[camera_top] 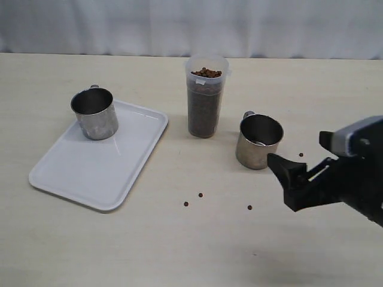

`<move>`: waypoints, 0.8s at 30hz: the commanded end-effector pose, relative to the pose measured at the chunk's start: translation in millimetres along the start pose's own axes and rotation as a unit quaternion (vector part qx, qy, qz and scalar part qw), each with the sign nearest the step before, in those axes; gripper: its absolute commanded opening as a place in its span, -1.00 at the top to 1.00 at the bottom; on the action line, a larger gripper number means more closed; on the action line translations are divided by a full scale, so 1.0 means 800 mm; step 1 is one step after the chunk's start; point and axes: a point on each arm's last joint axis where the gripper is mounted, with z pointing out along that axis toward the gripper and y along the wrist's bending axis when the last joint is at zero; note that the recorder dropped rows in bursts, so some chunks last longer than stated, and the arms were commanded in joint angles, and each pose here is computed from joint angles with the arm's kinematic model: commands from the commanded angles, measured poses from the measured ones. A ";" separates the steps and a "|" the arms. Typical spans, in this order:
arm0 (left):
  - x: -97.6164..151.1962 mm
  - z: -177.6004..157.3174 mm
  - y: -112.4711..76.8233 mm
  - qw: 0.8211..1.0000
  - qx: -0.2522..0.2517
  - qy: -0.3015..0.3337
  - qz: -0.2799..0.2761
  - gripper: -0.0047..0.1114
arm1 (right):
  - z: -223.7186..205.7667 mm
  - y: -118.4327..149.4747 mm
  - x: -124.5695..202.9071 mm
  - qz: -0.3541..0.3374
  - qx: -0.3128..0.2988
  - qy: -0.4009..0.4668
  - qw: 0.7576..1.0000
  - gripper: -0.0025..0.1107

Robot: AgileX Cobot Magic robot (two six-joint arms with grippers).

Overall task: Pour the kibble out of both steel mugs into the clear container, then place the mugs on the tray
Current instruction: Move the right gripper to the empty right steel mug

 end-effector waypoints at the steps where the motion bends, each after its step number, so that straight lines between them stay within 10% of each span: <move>1: 0.001 0.000 0.000 1.000 0.002 -0.001 -0.003 0.92 | 0.043 0.002 -0.012 -0.048 -0.007 0.025 0.999 -0.96; 24: 0.000 0.000 0.000 1.000 0.001 -0.003 -0.001 0.92 | 0.182 -0.016 0.019 0.003 0.091 0.124 0.988 -0.96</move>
